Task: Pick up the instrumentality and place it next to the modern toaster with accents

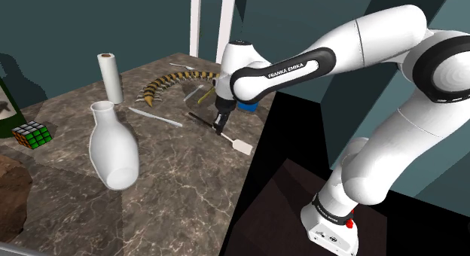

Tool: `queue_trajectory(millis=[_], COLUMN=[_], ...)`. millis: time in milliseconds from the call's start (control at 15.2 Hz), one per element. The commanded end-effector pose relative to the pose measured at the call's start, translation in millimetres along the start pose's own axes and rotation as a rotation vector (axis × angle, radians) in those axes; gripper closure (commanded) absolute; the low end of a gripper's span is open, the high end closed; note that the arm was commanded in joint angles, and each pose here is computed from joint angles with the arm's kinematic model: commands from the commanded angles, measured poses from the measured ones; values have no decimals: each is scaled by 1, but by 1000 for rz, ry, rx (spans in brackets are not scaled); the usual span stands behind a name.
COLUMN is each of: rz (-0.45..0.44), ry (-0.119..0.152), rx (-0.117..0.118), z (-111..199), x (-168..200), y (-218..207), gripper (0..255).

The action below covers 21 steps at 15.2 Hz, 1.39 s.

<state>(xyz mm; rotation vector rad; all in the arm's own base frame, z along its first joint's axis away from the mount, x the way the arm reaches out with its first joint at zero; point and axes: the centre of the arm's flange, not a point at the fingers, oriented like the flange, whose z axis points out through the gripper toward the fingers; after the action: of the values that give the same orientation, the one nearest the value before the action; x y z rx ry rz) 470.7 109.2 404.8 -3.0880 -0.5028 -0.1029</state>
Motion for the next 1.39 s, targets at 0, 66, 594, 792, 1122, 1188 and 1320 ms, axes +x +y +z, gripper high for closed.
queue_trajectory(millis=[0, 66, 594, 792, 1122, 1188, 1320], rz=[0, 0, 0, 0, 0, 0, 0], ry=[0, 0, 0, 0, 0, 0, 0], rx=[0, 0, 0, 0, 0, 0, 0], z=[-11, -17, -59, -75, -101, -106, -117], x=[0, 1, 3, 4, 6, 7, 7], y=[-1, -1, -1, -1, -1, -1, -1], gripper=[255, 255, 255, 255, 255, 255, 255])
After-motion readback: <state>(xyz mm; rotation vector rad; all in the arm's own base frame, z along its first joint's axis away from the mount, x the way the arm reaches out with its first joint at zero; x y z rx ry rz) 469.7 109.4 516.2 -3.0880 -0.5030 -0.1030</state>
